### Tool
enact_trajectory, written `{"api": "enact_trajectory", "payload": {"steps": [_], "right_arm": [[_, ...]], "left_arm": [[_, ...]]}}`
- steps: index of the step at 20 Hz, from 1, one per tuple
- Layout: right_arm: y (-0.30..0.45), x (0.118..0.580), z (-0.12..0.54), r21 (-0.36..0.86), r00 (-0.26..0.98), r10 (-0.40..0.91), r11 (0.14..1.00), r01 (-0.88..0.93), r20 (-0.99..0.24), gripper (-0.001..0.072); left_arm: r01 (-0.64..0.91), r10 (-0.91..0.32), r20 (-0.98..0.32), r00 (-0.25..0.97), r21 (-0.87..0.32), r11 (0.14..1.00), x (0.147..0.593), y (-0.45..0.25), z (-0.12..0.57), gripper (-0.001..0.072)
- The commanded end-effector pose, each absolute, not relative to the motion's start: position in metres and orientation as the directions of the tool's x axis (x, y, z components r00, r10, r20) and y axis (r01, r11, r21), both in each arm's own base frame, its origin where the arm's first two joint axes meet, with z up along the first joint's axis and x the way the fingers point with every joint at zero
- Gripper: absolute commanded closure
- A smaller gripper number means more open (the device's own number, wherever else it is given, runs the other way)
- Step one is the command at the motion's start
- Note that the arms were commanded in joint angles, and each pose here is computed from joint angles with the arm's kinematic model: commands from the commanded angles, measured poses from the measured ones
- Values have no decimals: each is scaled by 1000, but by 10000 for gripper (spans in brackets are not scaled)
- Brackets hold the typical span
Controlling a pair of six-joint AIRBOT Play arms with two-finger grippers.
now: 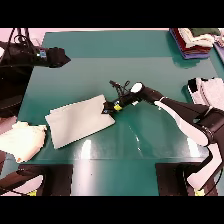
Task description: Fold the shirts.
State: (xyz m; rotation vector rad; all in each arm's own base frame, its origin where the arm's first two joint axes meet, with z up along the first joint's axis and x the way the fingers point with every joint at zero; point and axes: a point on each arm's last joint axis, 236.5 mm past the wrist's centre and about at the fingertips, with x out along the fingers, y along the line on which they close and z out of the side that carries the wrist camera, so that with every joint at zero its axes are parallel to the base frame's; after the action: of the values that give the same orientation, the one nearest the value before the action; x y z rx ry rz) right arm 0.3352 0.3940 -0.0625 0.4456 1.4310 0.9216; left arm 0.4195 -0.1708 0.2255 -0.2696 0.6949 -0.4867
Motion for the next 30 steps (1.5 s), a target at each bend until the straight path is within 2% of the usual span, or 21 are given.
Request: {"api": "enact_trajectory", "payload": {"steps": [1, 5, 9, 13, 17, 22, 25, 30], "right_arm": [[391, 370, -39, 672, -17, 732, 615, -412, -681, 697], [289, 443, 15, 525, 204, 632, 751, -401, -748, 698], [128, 494, 72, 420, 453, 475, 880, -223, -755, 698], [-34, 501, 119, 404, 649, 287, 914, 34, -704, 697], [-159, 475, 134, 423, 728, 113, 869, 257, -676, 698], [-228, 459, 150, 489, 795, 11, 794, 361, -606, 698], [-236, 462, 174, 472, 821, -21, 809, 349, -571, 698], [-230, 467, 269, 402, 894, -57, 879, 257, -445, 698]], "left_arm": [[394, -554, -525, 646, -393, 831, 412, -199, 230, 683], [457, -602, -503, 621, -392, 799, 400, -230, 235, 683], [490, -628, -502, 595, -392, 778, 390, -247, 235, 683], [489, -631, -499, 594, -399, 776, 389, -249, 236, 683], [480, -630, -485, 607, -409, 776, 392, -248, 239, 683], [469, -630, -480, 610, -421, 776, 393, -248, 240, 683], [468, -630, -481, 610, -423, 776, 393, -248, 240, 683], [468, -630, -482, 609, -423, 776, 393, -248, 240, 683]]}}
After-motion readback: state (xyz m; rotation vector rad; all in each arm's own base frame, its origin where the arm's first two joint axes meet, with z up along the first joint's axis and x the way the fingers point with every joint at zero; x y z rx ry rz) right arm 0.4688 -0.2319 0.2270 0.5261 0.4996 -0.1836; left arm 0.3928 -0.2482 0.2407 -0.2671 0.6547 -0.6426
